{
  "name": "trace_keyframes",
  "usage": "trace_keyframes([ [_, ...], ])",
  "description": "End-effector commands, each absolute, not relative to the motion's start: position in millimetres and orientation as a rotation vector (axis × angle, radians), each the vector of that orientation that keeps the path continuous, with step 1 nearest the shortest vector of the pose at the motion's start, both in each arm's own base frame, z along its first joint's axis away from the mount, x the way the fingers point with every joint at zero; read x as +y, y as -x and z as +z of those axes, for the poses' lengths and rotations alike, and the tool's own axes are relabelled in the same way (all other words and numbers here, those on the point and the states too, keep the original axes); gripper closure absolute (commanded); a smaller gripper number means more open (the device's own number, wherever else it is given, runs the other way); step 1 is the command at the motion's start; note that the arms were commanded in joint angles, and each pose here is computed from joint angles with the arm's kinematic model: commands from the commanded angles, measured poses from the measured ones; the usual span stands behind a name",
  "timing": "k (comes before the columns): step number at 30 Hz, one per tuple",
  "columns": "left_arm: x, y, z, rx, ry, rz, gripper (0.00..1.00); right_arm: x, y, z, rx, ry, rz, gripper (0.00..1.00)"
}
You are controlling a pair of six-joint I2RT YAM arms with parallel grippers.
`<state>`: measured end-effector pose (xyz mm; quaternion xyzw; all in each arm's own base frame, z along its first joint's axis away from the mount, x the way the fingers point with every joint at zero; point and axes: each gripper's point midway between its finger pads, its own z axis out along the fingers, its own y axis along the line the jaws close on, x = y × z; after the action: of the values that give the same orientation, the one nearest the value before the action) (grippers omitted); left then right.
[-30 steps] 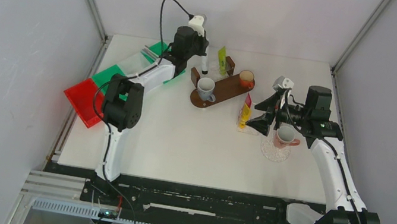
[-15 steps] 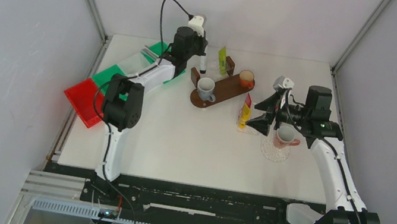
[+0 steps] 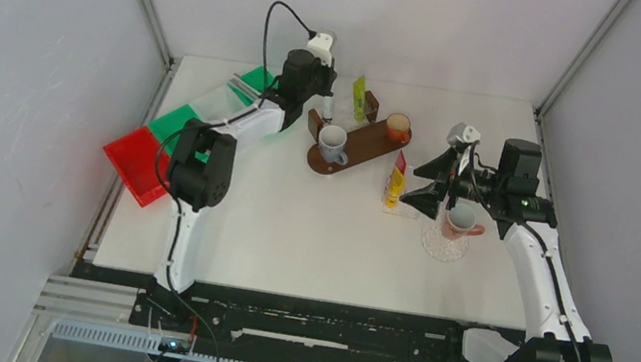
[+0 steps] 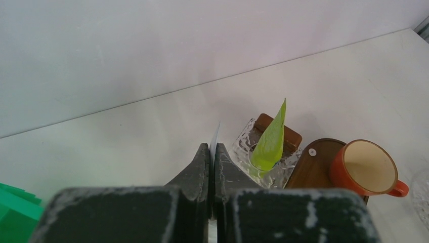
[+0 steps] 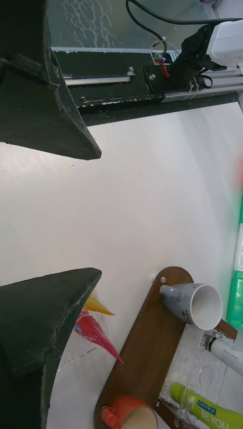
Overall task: Prepare toiletry sets of a toothbrush and toothpaste on the tray
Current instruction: Place the toothpaste in the toothpaste holder.
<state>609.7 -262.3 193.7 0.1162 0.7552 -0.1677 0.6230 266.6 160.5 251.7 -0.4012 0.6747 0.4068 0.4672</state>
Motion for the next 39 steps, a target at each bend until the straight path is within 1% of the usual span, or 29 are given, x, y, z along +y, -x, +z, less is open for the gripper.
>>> trace_keyframes([
  [1,-271.8,-610.5,206.1,1.678,-0.303,-0.416,1.0,158.3,-272.4,266.4,1.6,1.0,0.979,0.14],
  [5,-274.9,-607.9,197.5,1.706,-0.328,-0.431,0.99,156.5,-272.9,266.6,1.6,0.997,0.971,0.14],
  [8,-277.1,-606.4,193.3,1.731,-0.345,-0.445,0.96,156.4,-272.0,267.7,1.594,1.001,0.967,0.14],
  [9,-277.6,-605.6,192.0,1.738,-0.35,-0.45,0.94,156.0,-271.8,268.3,1.594,1.001,0.964,0.14],
  [11,-276.5,-604.6,191.0,1.744,-0.343,-0.458,0.86,156.1,-270.9,269.4,1.588,1.004,0.964,0.14],
  [14,-272.7,-604.0,191.3,1.749,-0.325,-0.464,0.8,155.7,-269.8,270.7,1.584,1.005,0.961,0.14],
  [17,-268.6,-604.1,193.3,1.747,-0.309,-0.46,0.68,155.3,-269.2,272.0,1.577,1.007,0.957,0.14],
  [18,-266.1,-604.2,195.5,1.742,-0.303,-0.459,0.66,155.3,-268.8,272.4,1.577,1.007,0.958,0.14],
  [21,-262.4,-600.4,213.3,1.695,-0.282,-0.477,0.64,154.6,-268.2,272.9,1.575,1.006,0.959,0.14],
  [24,-257.1,-590.4,235.8,1.623,-0.263,-0.496,0.52,154.3,-268.1,273.5,1.572,1.007,0.958,0.14],
  [26,-252.9,-581.5,243.6,1.587,-0.251,-0.505,0.47,154.3,-268.0,273.2,1.573,1.007,0.96,0.14],
  [30,-245.5,-571.4,260.7,1.534,-0.236,-0.518,0.43,154.7,-267.7,272.9,1.571,1.009,0.964,0.14],
  [39,-218.3,-558.2,287.7,1.452,-0.167,-0.515,0.39,155.0,-266.2,273.5,1.567,1.012,0.968,0.14],
])
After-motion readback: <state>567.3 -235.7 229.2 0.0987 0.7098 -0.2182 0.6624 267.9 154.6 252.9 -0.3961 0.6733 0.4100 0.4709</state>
